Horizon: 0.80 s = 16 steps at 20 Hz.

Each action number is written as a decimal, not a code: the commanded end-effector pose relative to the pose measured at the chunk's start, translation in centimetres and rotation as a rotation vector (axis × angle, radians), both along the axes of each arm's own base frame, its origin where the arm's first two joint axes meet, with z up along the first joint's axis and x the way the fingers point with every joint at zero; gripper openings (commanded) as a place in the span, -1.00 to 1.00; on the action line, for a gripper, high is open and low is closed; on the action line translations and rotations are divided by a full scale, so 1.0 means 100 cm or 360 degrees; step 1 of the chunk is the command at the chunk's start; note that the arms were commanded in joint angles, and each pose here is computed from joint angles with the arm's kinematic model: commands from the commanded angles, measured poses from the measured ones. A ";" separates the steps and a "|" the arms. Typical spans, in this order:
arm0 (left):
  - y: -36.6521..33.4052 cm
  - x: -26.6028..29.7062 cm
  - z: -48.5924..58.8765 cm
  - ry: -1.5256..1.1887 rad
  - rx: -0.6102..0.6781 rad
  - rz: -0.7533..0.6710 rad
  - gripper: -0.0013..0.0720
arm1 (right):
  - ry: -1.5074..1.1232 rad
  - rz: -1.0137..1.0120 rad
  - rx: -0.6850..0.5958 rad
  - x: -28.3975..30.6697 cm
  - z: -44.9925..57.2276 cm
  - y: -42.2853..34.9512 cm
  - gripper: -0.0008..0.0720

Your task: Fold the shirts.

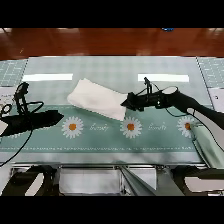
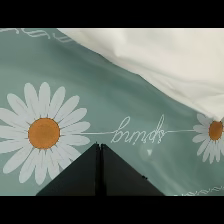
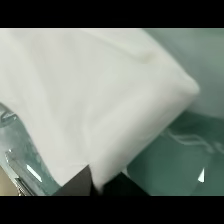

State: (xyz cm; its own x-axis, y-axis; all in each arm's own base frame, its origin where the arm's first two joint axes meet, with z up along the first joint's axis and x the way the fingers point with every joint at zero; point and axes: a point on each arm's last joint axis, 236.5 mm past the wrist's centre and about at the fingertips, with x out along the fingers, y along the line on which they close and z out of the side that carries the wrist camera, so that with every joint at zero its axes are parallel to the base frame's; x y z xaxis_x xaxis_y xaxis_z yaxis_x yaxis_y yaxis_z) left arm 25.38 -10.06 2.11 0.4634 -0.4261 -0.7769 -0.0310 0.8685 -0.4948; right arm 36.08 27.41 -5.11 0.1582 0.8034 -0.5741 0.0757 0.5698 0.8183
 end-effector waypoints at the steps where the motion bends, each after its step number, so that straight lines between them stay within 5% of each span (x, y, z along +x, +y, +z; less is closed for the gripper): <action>1: 0.000 0.001 0.000 -0.0006 0.0001 0.0003 -0.92 | -0.0225 0.0183 -0.0069 0.022 0.058 0.017 -0.90; 10: 0.001 0.006 0.002 -0.0036 -0.0002 0.0021 -0.92 | -0.0641 0.0131 -0.0557 0.073 0.256 -0.080 -0.90; 16: -0.004 0.012 0.011 -0.0086 -0.0068 0.0054 -0.92 | -0.0679 -0.0356 -0.0698 0.059 0.327 -0.225 -0.90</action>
State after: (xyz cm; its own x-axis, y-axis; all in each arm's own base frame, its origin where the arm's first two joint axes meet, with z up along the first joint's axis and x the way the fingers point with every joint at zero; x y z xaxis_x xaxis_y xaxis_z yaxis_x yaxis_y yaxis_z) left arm 25.97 -10.41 2.68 0.4887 -0.4401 -0.7534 -0.0322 0.8538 -0.5196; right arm 43.73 11.63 24.79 0.4973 0.5360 -0.6822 -0.1688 0.8311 0.5299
